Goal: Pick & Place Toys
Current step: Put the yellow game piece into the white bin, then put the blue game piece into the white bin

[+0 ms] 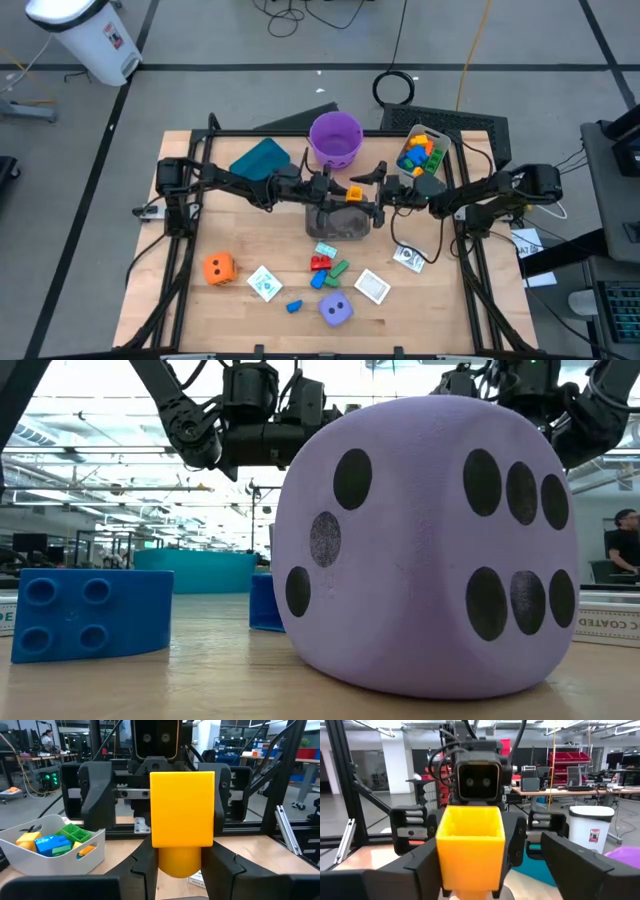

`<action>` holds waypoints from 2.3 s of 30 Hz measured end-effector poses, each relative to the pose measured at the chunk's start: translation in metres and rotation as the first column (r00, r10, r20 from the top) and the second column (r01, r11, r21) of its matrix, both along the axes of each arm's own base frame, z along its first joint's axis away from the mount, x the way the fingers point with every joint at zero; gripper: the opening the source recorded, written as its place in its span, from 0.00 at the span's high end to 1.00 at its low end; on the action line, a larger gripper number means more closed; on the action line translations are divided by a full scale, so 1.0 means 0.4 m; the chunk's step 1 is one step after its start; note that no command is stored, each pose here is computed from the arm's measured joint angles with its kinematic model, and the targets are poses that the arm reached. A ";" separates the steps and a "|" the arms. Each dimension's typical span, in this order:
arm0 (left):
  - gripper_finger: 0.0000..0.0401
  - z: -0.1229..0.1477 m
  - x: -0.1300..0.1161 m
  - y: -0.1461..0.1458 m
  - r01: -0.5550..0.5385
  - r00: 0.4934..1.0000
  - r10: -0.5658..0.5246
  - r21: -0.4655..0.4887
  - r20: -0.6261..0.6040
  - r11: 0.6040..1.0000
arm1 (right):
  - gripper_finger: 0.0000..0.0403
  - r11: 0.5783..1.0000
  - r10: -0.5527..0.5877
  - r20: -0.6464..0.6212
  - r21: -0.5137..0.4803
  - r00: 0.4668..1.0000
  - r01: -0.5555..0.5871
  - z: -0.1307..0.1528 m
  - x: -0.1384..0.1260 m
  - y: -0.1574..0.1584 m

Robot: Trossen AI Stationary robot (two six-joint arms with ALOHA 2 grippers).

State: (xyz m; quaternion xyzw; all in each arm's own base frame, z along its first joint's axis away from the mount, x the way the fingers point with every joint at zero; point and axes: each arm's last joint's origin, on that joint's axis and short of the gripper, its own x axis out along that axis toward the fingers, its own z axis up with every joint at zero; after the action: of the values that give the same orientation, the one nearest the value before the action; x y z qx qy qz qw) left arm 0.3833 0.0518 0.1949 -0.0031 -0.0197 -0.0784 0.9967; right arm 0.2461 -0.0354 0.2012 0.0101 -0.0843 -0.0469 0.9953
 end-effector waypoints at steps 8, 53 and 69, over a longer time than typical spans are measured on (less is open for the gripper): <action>0.70 0.000 0.000 0.002 -0.019 1.000 0.019 -0.014 -0.003 1.000 | 0.52 1.000 0.010 -0.001 0.006 1.000 -0.010 0.001 -0.001 0.001; 0.26 0.075 -0.055 0.001 -0.167 0.965 0.149 -0.070 -0.215 0.983 | 0.68 0.262 -0.803 -0.585 -0.184 0.109 0.947 -0.059 -0.347 -0.243; 0.26 0.076 -0.055 0.001 -0.169 0.965 0.150 -0.072 -0.215 0.983 | 0.43 0.272 -0.893 -0.423 -0.236 0.153 0.933 -0.100 -0.354 -0.229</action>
State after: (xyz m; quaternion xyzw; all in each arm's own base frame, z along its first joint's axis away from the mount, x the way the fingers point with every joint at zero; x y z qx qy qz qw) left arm 0.3612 0.0522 0.2251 -0.0544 0.0811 0.0038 0.9952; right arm 0.1046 -0.1269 0.1611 -0.0145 0.1776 -0.6406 0.7469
